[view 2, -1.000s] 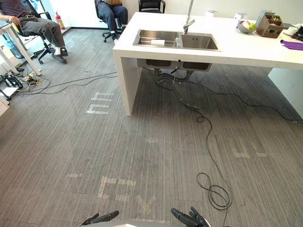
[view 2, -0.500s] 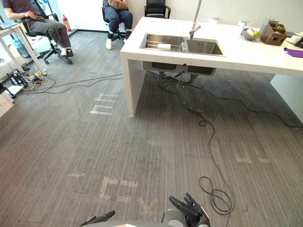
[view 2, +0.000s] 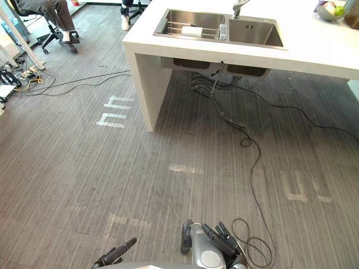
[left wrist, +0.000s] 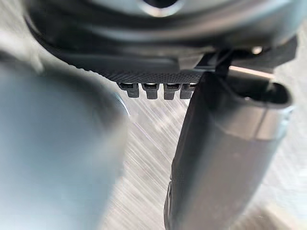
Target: Walk over to the sink, pick up the cup, carry it to the dishwasher, place the cup inside the dishwasher, then close the dishwasher door
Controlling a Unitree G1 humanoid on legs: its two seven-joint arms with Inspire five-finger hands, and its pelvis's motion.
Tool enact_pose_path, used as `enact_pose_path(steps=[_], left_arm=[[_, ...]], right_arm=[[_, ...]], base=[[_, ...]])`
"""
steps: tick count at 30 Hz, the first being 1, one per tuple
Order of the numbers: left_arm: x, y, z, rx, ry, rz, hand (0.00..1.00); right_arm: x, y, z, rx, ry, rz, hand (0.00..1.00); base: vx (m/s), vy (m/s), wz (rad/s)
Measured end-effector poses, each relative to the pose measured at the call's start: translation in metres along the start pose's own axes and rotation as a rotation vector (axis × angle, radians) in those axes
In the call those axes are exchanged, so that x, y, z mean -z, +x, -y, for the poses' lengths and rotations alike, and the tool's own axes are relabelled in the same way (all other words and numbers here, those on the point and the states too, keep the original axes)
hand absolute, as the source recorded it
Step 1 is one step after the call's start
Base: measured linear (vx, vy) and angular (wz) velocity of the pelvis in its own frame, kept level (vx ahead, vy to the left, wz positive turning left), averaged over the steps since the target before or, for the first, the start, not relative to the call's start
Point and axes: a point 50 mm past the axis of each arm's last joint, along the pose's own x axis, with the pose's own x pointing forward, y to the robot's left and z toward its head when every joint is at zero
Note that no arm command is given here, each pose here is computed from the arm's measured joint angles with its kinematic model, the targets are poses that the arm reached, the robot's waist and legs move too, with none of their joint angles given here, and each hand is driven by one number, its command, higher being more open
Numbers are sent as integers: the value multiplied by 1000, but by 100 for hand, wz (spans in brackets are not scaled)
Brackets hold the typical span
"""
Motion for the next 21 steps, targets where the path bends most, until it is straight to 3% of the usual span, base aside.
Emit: enact_pose_path(steps=[5,11,16,19,21], left_arm=[[-7,0,7,8,1,108,100],[-40,-5,19,-40,215,360,100],[-99,-26,84,48,303,730,100],[-155,-70,136,134,338,1079,100],[-196,-121,166,215,392,1387,100]], right_arm=[[0,-4,5,-7,-53,-35,100],[-9,8,-5,-57,-86,-37,100],[-13,9,-7,-82,-140,-30,100],[-13,12,-9,-83,-259,-74,100],[-14,12,-8,-79,-335,-96,100]], base=[[430,-96,1],[441,-4,-73],[447,211,-26],[563,300,9],[585,292,42]])
